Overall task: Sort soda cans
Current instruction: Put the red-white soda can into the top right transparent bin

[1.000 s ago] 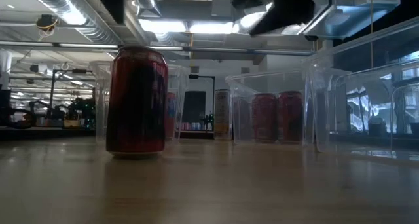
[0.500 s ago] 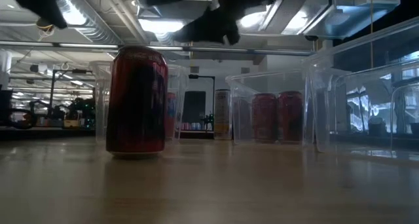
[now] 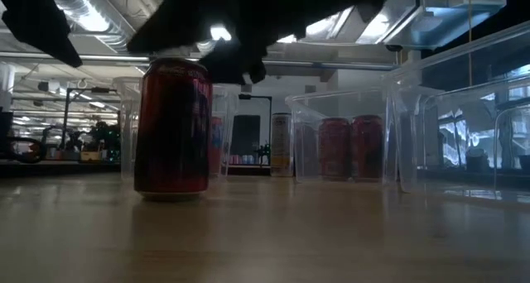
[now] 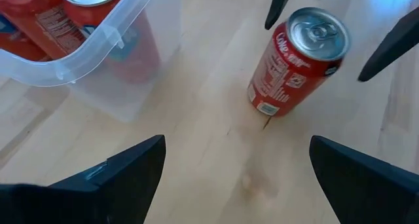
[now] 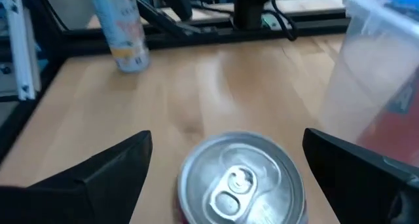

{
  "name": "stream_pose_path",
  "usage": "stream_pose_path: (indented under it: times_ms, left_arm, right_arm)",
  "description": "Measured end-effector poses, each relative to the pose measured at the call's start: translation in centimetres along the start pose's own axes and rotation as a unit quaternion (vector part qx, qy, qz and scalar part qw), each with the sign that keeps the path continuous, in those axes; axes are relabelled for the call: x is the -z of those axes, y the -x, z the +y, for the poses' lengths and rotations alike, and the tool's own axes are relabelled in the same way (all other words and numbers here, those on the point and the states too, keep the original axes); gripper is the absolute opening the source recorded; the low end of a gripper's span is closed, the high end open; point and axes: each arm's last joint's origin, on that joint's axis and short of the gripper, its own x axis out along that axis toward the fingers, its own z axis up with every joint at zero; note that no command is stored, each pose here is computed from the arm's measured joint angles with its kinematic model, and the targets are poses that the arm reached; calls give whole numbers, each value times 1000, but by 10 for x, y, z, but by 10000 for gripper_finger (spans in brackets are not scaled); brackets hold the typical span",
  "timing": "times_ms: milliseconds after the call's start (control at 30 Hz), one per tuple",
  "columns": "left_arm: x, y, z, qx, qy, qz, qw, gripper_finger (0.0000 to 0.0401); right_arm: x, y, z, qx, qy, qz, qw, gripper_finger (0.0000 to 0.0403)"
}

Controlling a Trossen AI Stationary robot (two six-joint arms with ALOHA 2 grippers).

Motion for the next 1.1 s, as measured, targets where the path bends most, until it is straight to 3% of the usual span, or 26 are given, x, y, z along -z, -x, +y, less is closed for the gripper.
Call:
stream_pose_path:
  times_ms: [633, 900, 1100]
  left_arm:
    - [-1, -9, 3, -9, 4, -4, 1000, 365]
    - [-3, -10, 3, -10, 3, -6, 1000, 365]
    - [-3, -10, 3, -9, 4, -6, 1000, 365]
  right_arm:
    - [22, -10, -4, 11, -12, 57, 998, 395]
    - [15, -10, -3, 3, -24, 23, 999, 393]
    - [19, -10, -4, 8, -19, 42, 999, 335]
